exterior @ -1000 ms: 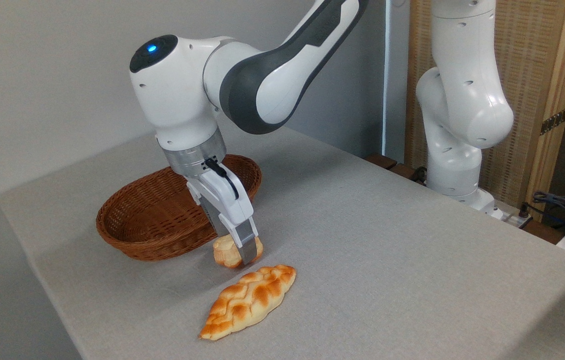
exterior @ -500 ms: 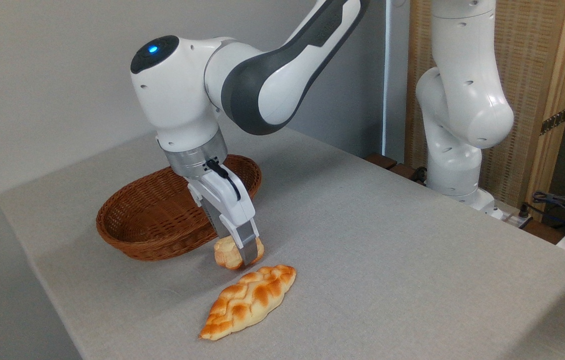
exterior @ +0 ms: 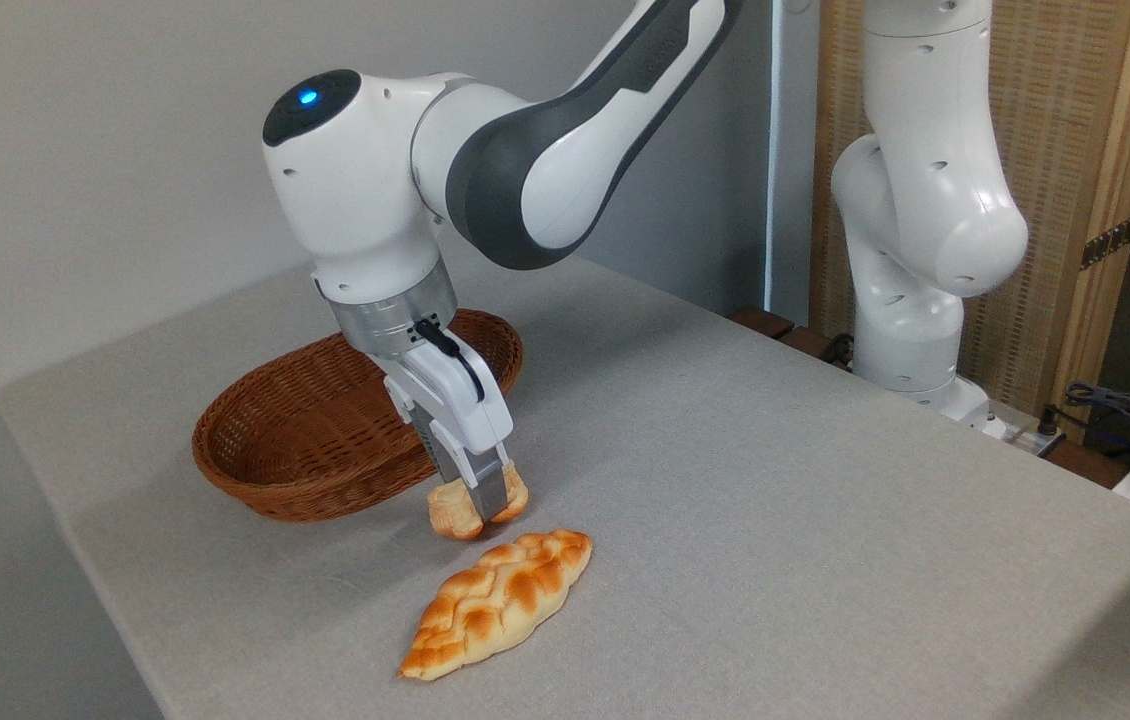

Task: Put bread into the basket
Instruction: 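Lift the roll and carry it over the wicker basket, then lower the roll into the basket and open the gripper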

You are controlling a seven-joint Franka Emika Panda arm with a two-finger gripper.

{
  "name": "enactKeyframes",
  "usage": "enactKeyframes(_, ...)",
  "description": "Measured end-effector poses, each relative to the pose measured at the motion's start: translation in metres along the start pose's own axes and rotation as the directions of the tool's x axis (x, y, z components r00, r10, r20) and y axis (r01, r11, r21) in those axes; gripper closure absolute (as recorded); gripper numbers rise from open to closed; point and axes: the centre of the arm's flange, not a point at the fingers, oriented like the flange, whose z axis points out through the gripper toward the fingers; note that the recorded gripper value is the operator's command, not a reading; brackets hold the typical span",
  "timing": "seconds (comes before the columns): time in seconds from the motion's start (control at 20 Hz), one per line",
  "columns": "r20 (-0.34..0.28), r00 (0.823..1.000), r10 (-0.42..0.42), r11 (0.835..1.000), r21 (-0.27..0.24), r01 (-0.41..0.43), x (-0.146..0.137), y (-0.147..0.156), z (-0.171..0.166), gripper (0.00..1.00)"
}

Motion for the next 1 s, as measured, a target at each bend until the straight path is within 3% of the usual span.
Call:
enactKeyframes(0.2, -0.058, 0.998, -0.005, 1.000, 0.028, 0.006, -0.009, 0.000, -0.034, 0.44)
enactKeyframes(0.3, -0.093, 0.996, 0.002, 0.999, 0.043, 0.002, -0.013, 0.004, -0.060, 0.25)
enactKeyframes(0.45, -0.137, 0.990, 0.012, 0.999, 0.052, -0.005, -0.009, 0.017, -0.090, 0.29)
enactKeyframes(0.55, -0.176, 0.984, 0.025, 0.999, 0.045, -0.017, 0.009, 0.041, -0.105, 0.19)
enactKeyframes(0.7, -0.177, 0.984, 0.034, 0.999, 0.033, -0.029, 0.038, 0.080, -0.103, 0.02)
enactKeyframes(0.85, -0.151, 0.986, 0.066, 0.998, 0.025, -0.063, 0.064, 0.112, -0.090, 0.00)
enactKeyframes(1.0, -0.134, 0.988, 0.081, 0.997, 0.019, -0.079, 0.074, 0.119, -0.080, 0.00)
